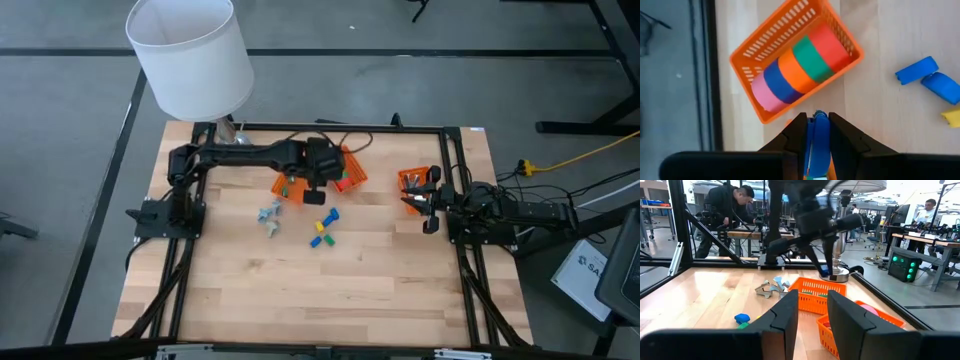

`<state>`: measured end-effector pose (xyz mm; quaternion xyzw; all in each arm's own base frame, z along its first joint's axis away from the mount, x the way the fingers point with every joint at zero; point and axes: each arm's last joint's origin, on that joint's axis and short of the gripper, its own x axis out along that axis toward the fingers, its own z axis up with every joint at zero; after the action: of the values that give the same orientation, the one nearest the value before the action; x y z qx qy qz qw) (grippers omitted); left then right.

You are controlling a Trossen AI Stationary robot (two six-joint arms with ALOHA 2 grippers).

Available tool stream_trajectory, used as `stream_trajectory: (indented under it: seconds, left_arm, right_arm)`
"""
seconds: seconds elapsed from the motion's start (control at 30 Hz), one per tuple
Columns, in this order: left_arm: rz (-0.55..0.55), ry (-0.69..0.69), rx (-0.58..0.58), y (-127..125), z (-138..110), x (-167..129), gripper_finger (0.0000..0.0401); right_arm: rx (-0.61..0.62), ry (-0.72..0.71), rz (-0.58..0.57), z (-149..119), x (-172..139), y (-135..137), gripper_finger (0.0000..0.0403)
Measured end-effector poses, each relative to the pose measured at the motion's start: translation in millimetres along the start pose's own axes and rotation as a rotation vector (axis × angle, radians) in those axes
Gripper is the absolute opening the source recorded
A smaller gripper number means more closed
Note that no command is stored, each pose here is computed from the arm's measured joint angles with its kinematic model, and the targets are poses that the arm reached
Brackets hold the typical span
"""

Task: Pick and place Stapler, Stapler remover, tape
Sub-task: Put the blue stapler into the left orange bin

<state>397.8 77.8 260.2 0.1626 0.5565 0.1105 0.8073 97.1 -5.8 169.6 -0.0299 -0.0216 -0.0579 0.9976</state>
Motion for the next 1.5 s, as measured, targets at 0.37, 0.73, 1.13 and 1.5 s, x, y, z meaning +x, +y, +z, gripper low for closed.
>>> stream_trajectory:
  seconds: [0.37,0.73,1.13,1.5]
  left_arm:
    - [-0.076,0.059,-0.16,31.5,-22.3,16.7,0.0059]
    - [-0.122,0.154,-0.217,31.7,-55.7,50.5,0.0059]
    - [-0.137,0.219,-0.254,29.6,-80.9,71.2,0.0073]
    - [-0.105,0.225,-0.268,32.6,-81.9,71.8,0.01]
  right_arm:
    - [0.0,0.0,0.0,0.0,0.0,0.0,0.0108]
    - [0.0,0.0,0.0,0.0,0.0,0.0,0.0108]
    - [0.0,0.0,0.0,0.0,0.0,0.0,0.0108]
    - [0.0,0.001,0.0,-0.1,0.0,0.0,0.0108]
